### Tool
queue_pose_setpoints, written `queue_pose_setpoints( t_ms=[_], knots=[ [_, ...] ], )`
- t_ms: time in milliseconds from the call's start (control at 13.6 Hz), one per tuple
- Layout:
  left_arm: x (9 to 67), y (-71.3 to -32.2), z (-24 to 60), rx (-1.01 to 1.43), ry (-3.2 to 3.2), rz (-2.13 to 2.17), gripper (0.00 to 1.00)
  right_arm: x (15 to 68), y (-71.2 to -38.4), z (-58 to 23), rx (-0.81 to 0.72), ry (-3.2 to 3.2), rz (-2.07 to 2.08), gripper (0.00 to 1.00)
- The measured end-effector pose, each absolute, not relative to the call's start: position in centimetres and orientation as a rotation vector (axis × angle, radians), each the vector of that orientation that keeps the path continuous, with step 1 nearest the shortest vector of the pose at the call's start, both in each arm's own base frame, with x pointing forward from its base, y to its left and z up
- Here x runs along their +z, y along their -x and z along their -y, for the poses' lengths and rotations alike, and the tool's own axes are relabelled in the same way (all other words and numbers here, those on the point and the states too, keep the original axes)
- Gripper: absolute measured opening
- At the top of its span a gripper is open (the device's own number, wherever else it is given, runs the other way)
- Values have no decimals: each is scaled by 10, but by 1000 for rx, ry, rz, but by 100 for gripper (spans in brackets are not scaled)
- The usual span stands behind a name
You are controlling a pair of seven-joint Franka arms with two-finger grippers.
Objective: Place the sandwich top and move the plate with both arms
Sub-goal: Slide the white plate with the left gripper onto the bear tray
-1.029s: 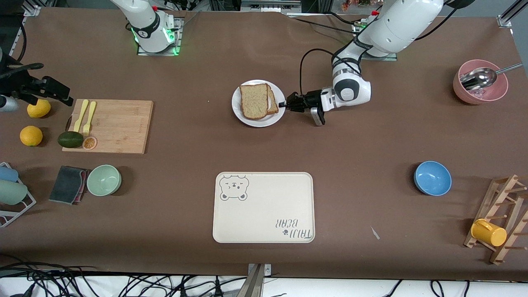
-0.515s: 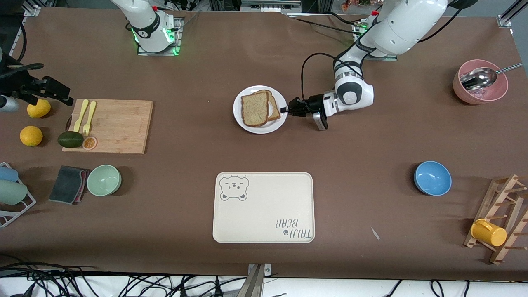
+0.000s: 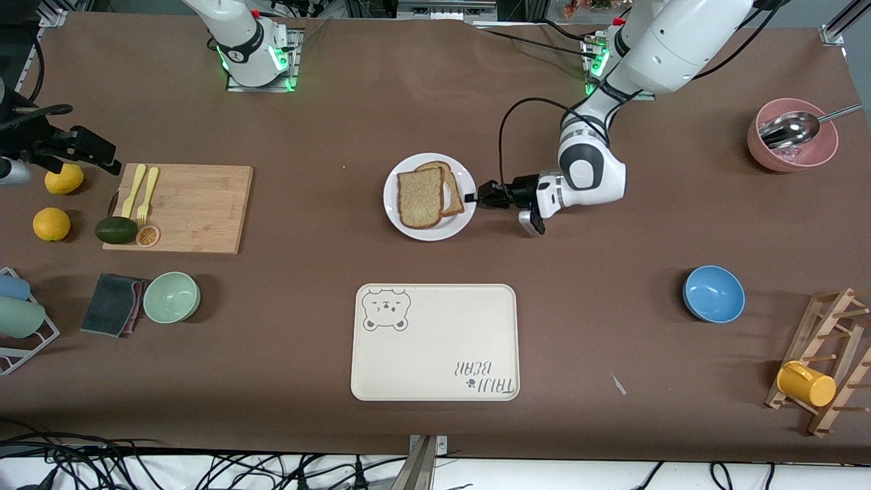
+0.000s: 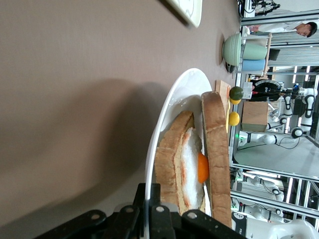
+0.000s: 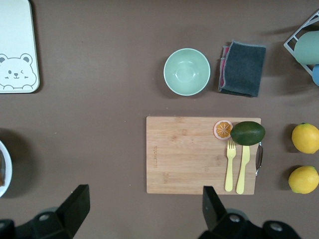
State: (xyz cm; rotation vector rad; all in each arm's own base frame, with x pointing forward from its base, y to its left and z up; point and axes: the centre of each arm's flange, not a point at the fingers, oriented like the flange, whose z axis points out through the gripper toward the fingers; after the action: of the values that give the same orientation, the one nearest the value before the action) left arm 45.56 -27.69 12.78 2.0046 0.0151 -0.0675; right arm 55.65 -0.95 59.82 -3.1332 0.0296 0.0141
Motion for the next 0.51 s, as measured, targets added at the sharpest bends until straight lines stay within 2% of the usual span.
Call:
queue_pose_setpoints(
  t_ms=[515],
  knots=[
    [173, -564, 243, 17, -2052, -32, 5, 598, -556, 9, 16, 3132, -30, 100]
  ],
)
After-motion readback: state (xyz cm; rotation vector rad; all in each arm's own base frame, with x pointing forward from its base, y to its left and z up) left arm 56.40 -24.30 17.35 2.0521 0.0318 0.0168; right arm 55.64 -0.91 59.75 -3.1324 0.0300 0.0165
